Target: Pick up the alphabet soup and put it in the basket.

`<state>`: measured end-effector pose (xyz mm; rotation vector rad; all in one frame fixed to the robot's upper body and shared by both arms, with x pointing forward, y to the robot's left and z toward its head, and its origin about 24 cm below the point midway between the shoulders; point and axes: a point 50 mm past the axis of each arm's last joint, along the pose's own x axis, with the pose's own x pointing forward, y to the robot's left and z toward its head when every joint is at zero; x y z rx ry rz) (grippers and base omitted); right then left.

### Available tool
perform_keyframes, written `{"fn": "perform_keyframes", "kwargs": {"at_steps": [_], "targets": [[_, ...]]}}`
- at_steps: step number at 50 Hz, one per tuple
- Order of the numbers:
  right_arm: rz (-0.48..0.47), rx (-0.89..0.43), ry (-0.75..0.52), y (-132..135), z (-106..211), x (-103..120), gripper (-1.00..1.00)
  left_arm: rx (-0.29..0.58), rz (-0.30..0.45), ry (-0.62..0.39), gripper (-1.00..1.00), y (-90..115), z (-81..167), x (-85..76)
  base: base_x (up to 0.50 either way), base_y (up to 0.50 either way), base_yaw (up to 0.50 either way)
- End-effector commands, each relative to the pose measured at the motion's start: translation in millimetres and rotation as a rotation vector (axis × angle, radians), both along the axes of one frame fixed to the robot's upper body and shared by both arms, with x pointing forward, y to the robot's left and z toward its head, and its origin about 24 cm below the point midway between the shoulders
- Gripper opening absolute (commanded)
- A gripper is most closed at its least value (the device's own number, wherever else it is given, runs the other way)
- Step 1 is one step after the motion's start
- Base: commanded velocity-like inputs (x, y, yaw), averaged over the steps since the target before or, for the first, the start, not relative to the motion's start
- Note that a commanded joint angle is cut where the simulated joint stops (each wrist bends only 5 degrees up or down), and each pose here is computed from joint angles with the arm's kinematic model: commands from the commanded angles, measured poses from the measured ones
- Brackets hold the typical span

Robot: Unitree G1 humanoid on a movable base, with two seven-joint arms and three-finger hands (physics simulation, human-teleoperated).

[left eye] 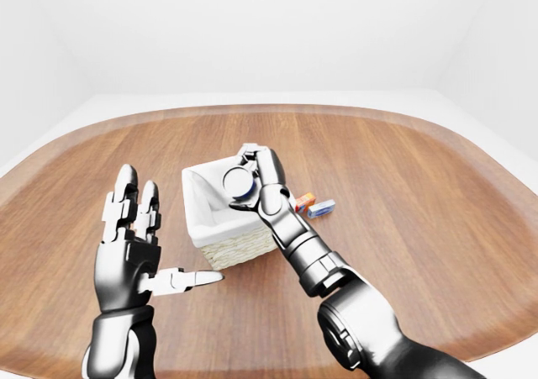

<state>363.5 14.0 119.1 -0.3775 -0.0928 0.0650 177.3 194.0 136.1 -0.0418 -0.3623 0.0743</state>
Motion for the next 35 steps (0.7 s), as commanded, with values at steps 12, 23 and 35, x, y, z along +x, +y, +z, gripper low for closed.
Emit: {"fn": "perform_keyframes", "kwargs": {"at_steps": [12,23,35], "targets": [[-0.040,0.013,0.002,10.8,-0.2,0.5,-1.00,-0.002,0.000,-0.013,1.00,1.2,2.7,-2.8,0.00,0.00,0.00],[-0.034,-0.010,0.012,13.4,-2.2,0.7,-1.00,-0.002,-0.001,-0.016,1.00,1.8,3.4,-4.3,0.00,0.00,0.00],[-0.021,-0.034,0.024,16.5,-7.8,-1.7,1.00,-0.003,-0.002,-0.017,1.00,1.4,3.6,-5.2,0.00,0.00,0.00]]}}
